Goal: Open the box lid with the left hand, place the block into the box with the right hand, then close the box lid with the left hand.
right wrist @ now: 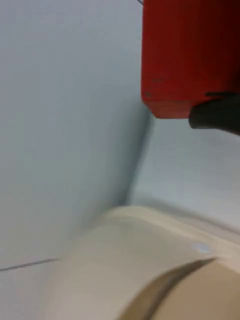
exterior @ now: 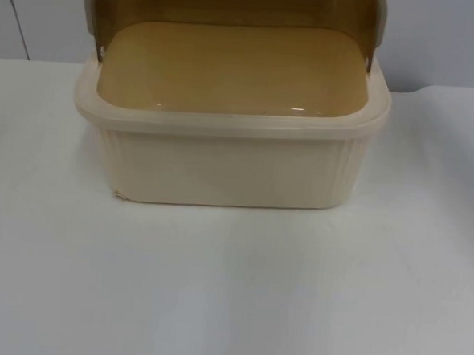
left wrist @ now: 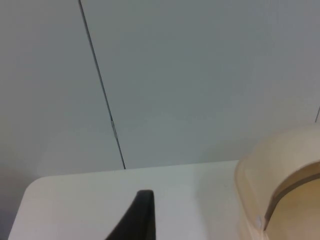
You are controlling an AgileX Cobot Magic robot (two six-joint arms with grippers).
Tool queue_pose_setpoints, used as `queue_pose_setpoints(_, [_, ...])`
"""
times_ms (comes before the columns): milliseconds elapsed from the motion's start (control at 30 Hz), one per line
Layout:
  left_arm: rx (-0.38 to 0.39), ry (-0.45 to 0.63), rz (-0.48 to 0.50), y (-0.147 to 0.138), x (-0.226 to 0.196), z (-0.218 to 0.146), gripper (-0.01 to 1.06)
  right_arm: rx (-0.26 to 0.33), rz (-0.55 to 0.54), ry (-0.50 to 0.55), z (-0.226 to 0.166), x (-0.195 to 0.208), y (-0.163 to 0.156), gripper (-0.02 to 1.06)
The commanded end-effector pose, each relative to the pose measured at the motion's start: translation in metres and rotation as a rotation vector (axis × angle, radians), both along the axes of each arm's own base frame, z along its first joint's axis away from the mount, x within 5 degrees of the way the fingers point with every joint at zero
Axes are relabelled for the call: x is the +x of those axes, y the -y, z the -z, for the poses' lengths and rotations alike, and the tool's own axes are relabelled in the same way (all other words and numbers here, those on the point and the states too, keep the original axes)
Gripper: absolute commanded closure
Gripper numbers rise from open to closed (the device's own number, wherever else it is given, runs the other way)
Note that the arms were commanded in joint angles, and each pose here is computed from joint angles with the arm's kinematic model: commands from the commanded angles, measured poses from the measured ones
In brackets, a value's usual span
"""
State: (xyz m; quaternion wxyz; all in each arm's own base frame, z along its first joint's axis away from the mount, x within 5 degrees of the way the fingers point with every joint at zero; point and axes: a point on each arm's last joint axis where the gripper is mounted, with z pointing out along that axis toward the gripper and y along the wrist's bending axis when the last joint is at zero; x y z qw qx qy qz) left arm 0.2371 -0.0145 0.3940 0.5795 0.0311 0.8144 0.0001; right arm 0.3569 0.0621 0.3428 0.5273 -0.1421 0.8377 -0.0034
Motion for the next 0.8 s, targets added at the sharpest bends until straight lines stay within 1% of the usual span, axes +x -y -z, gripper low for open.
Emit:
queue_pose_setpoints(0, [0.001,0.012,-0.005,-0.001,-0.002,-0.002,0.00,0.007,0.006,0.107,-0.048,-0.027,0.007,1.04])
queue_pose_setpoints(67, [0.001,0.012,-0.005,-0.001,-0.002,-0.002,0.00,0.010,0.006,0.127,-0.054,-0.031,0.008,1.04])
queue_pose_setpoints(200, [0.001,0.012,-0.005,-0.001,-0.002,-0.002,0.00,0.036,0.008,0.228,-0.088,-0.063,0.013,1.04])
queue_pose_setpoints(267, [0.001,0.012,-0.005,-0.001,-0.002,-0.002,0.00,0.040,0.008,0.235,-0.092,-0.069,0.014,1.04])
queue_pose_setpoints(300, [0.001,0.012,-0.005,-0.001,-0.002,-0.002,0.00,0.054,0.008,0.246,-0.098,-0.077,0.015,1.04])
queue_pose_setpoints(367, [0.001,0.012,-0.005,-0.001,-0.002,-0.002,0.00,0.110,0.008,0.238,-0.102,-0.083,0.014,1.04])
queue_pose_setpoints(400, [0.001,0.012,-0.005,-0.001,-0.002,-0.002,0.00,0.110,0.008,0.238,-0.102,-0.083,0.014,1.04])
queue_pose_setpoints(500, [0.001,0.012,-0.005,-0.001,-0.002,-0.002,0.00,0.178,-0.008,0.194,-0.099,-0.085,0.008,1.04])
queue_pose_setpoints(567, [0.001,0.012,-0.005,-0.001,-0.002,-0.002,0.00,0.175,-0.043,0.177,-0.098,-0.087,-0.001,1.04])
queue_pose_setpoints(600, [0.001,0.012,-0.005,-0.001,-0.002,-0.002,0.00,0.175,-0.043,0.177,-0.098,-0.087,-0.001,1.04])
queue_pose_setpoints(733, [0.001,0.012,-0.005,-0.001,-0.002,-0.002,0.00,0.126,-0.179,0.115,-0.089,-0.097,-0.033,1.04])
queue_pose_setpoints(767, [0.001,0.012,-0.005,-0.001,-0.002,-0.002,0.00,0.126,-0.179,0.115,-0.089,-0.097,-0.033,1.04])
